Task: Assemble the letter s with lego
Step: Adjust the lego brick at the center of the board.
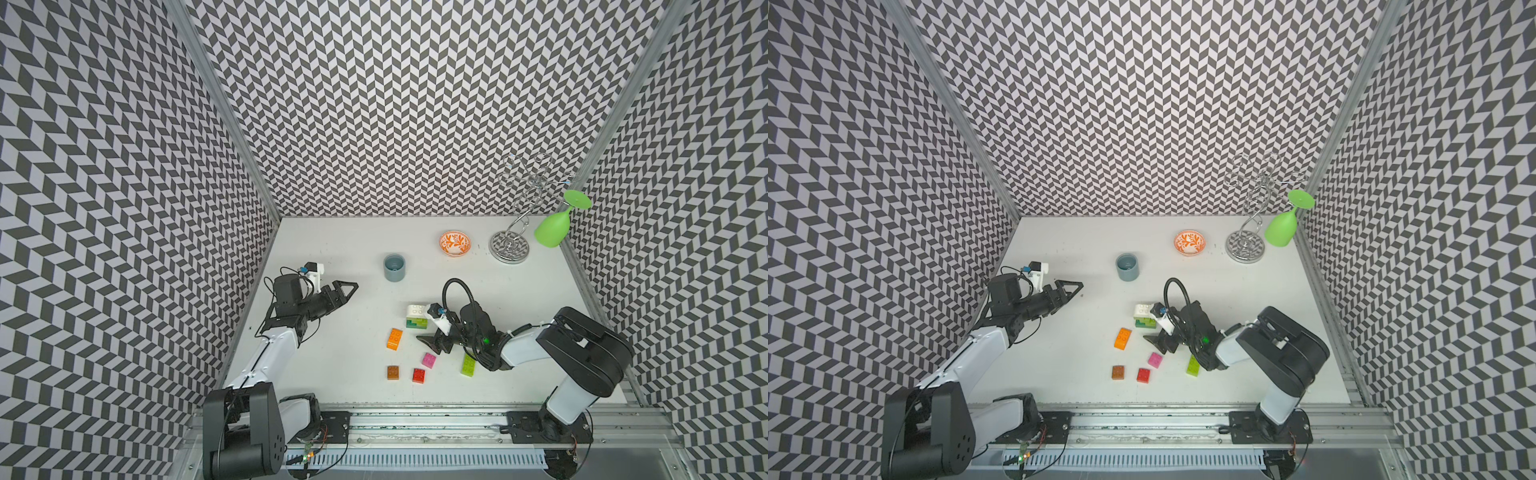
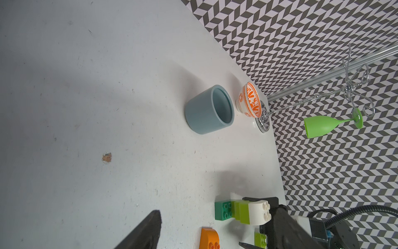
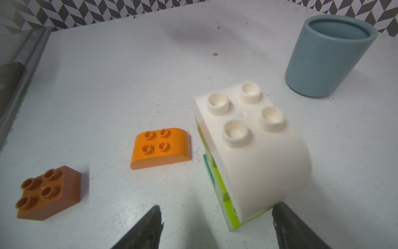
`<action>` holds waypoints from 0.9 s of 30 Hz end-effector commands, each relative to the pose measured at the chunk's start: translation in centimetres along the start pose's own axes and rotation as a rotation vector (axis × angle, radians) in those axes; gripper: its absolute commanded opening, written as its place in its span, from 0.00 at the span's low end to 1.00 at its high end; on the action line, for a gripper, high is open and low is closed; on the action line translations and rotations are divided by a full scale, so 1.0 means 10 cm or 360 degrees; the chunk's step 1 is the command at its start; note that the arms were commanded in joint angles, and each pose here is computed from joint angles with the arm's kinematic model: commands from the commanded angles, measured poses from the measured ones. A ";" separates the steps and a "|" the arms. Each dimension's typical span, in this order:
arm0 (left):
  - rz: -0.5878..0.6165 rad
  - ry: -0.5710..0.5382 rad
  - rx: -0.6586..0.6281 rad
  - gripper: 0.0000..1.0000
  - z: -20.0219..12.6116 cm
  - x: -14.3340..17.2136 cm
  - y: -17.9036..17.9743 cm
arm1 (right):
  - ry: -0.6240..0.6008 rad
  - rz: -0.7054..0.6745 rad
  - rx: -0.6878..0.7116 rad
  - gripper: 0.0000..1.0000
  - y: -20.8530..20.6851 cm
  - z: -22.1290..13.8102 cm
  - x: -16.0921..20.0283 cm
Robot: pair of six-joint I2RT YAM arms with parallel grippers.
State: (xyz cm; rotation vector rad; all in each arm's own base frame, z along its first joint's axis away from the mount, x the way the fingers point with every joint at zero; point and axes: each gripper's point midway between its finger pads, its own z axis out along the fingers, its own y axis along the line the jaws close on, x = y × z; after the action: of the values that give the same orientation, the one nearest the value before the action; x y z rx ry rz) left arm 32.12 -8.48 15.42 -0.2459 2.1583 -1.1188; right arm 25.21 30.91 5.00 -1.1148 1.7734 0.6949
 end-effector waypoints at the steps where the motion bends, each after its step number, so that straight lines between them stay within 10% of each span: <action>1: 0.0043 -0.0022 0.0014 0.84 -0.02 -0.08 -0.04 | -0.0112 -0.0057 -0.0069 0.76 0.09 0.01 -0.13; 27: 0.0047 -0.0020 0.0022 0.83 -0.02 -0.07 -0.05 | -0.0041 -0.0072 -0.0050 0.38 0.00 0.24 -0.04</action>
State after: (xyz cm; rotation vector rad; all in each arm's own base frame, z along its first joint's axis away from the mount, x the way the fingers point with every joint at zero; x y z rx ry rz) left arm 32.12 -8.46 15.42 -0.2464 2.1580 -1.1188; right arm 25.79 32.36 3.64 -1.1553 1.7599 0.7142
